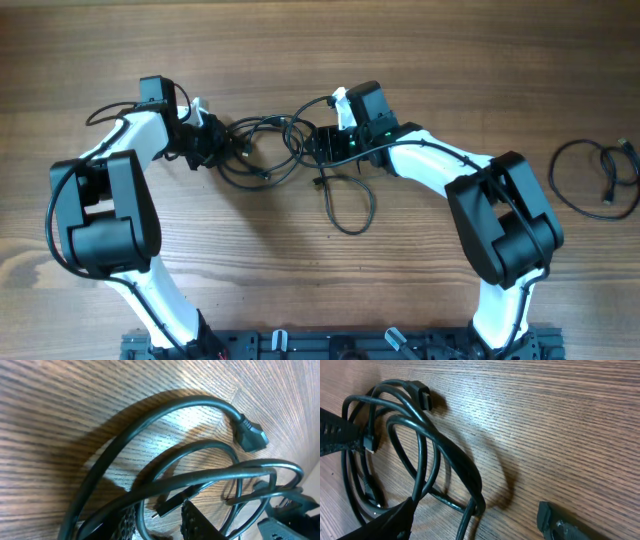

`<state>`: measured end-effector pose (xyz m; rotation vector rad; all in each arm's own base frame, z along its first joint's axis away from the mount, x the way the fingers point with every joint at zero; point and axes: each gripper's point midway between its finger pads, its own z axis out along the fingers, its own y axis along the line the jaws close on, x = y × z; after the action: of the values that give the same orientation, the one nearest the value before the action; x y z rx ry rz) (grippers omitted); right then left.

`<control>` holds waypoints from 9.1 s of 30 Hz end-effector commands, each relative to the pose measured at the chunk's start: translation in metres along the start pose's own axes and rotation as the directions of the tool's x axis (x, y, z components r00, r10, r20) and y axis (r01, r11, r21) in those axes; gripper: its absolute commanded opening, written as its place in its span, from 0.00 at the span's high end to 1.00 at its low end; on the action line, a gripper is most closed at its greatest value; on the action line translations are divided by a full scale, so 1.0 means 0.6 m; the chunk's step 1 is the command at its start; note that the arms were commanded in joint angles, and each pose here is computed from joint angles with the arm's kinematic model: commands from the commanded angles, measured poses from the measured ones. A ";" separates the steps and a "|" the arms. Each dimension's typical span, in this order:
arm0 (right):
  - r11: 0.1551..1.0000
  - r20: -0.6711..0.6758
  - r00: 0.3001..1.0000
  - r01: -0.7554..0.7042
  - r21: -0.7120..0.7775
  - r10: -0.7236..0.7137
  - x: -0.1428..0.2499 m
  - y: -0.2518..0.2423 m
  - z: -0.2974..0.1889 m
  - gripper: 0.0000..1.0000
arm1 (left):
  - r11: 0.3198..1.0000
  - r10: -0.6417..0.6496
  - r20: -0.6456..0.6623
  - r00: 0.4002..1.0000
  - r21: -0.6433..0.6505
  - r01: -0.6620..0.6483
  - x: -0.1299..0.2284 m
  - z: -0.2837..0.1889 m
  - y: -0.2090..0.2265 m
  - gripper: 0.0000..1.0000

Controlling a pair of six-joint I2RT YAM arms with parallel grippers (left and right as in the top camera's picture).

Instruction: Untangle cables

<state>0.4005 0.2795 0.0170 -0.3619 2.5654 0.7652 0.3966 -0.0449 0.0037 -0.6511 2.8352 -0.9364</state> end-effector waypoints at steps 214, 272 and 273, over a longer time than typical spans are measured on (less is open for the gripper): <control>0.569 0.183 0.978 0.209 -0.795 -0.103 -0.104 0.152 -0.199 0.96 | 0.870 0.303 0.295 0.906 -0.474 -0.136 -0.016 -0.045 -0.067 0.90; 0.952 0.161 0.985 -0.002 -0.306 0.054 -0.043 0.134 0.054 0.37 | 0.893 0.159 0.261 0.952 -0.449 -0.026 -0.041 0.004 0.017 0.75; 0.950 0.157 0.986 0.001 -0.312 0.051 -0.040 0.137 0.056 0.38 | 0.893 0.159 0.261 0.952 -0.449 -0.026 -0.041 0.004 0.017 0.75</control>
<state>0.4038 0.3655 0.0536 -0.3555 2.2807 1.1629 0.4200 -0.0239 0.0060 -0.6070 2.7478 -0.1222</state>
